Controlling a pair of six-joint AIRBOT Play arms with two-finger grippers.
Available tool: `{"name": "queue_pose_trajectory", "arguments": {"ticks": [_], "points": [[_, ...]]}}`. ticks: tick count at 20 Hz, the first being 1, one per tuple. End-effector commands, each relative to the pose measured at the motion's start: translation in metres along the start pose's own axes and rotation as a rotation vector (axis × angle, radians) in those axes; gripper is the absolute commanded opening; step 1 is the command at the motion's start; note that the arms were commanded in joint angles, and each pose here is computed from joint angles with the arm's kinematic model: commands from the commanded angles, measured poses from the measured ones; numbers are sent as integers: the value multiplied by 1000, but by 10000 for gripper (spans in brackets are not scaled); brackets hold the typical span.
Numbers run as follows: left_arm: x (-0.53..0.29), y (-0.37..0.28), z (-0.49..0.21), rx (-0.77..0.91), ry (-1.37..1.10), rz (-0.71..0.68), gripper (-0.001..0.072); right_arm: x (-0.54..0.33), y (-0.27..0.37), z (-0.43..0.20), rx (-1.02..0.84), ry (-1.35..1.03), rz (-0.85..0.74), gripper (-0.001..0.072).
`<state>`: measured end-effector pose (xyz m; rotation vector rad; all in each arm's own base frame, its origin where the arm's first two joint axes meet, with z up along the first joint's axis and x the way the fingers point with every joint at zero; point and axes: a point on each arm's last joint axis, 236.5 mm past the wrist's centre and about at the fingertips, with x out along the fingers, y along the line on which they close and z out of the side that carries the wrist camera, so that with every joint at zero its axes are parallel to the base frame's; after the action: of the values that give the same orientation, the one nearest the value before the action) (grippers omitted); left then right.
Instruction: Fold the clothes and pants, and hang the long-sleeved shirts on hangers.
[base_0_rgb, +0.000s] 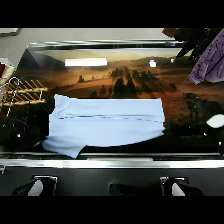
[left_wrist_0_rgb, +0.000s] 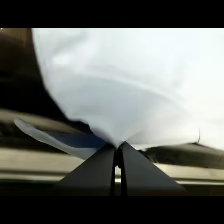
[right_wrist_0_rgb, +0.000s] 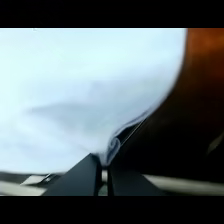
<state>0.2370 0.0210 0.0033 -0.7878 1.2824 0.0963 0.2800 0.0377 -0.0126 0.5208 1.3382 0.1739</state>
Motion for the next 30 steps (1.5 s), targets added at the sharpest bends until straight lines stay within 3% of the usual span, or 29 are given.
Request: {"name": "queue_pose_trajectory", "arguments": {"ticks": [1,9,22,23,24,26,27,28,29,30], "points": [[3,-27,53,69,-41,-10,17,7,12,66,-37,-122,-45,27],[42,-75,162,145,-20,-23,17,21,16,161,-44,-162,-36,27],[128,-103,229,164,55,-28,17,81,-2,183,-20,-120,-75,31],[132,-100,227,160,64,-25,22,83,-6,182,8,-114,-83,98],[134,-99,227,158,68,-24,71,82,-10,181,42,-111,-91,174],[128,-99,231,158,53,-25,249,65,-17,179,81,-79,-94,374],[120,-99,235,163,34,-21,343,50,-26,180,97,-69,-95,403],[109,-99,239,172,13,-13,344,36,-37,182,116,-63,-92,476],[98,-100,241,182,0,-5,355,23,-52,182,140,-61,-85,496],[88,-102,242,198,-10,4,476,17,-62,180,162,-54,-57,497]]}}
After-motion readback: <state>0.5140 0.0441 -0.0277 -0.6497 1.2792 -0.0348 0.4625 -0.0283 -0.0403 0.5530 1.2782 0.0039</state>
